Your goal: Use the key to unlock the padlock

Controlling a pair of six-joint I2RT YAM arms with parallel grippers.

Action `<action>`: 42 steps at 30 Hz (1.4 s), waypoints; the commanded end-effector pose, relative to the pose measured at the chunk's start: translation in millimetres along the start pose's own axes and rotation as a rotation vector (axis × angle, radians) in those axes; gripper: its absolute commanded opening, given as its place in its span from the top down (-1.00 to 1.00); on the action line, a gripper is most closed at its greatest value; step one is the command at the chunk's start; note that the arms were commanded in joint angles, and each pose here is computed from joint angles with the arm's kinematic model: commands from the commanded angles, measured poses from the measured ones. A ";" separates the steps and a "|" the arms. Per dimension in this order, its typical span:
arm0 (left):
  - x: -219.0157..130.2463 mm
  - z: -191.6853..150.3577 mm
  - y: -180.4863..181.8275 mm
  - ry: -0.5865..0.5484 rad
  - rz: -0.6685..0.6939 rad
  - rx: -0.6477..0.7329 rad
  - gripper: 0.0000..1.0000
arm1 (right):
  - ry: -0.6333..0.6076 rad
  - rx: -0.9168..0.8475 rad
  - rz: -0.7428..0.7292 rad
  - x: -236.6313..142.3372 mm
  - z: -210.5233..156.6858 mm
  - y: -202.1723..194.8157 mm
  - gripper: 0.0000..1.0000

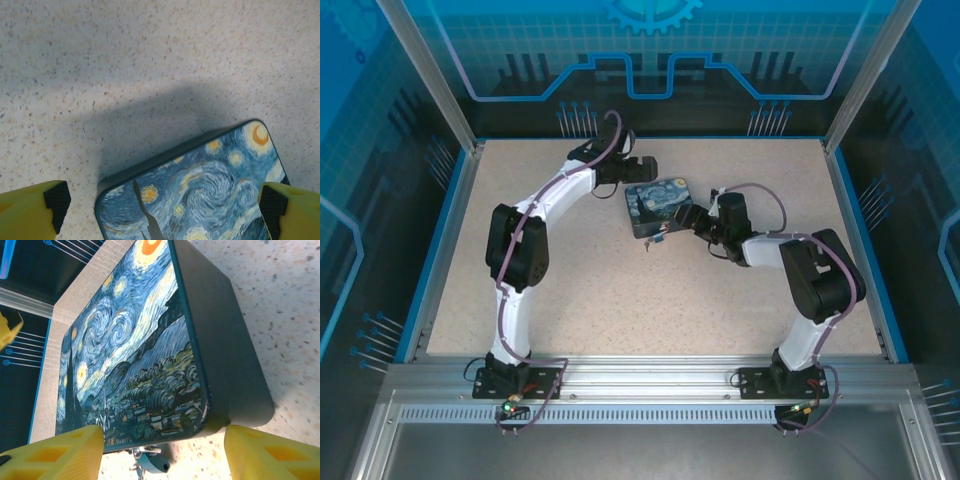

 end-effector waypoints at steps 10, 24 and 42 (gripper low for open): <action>-14.2 -31.6 10.1 0.052 0.015 0.013 -0.97 | 0.031 -0.033 0.077 1.5 9.5 26.3 -0.30; -14.0 -50.5 14.6 0.077 0.048 0.035 -0.98 | 0.172 -0.214 -0.033 13.0 -43.2 10.5 -0.25; 2.4 -75.9 26.7 0.150 0.136 0.081 -0.97 | 0.195 -0.281 -0.115 38.5 -59.6 1.5 -0.26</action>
Point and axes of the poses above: each hand's point on the last joint's axis, 136 mm out from that joint toward the fingers, its own x axis out along the fingers, its own y axis along the line the jaws close on, z = x × y, the point moved 1 cm from there along -x, back along the fingers, and after that the axes turned 11 degrees about x, right-handed, at the moved point
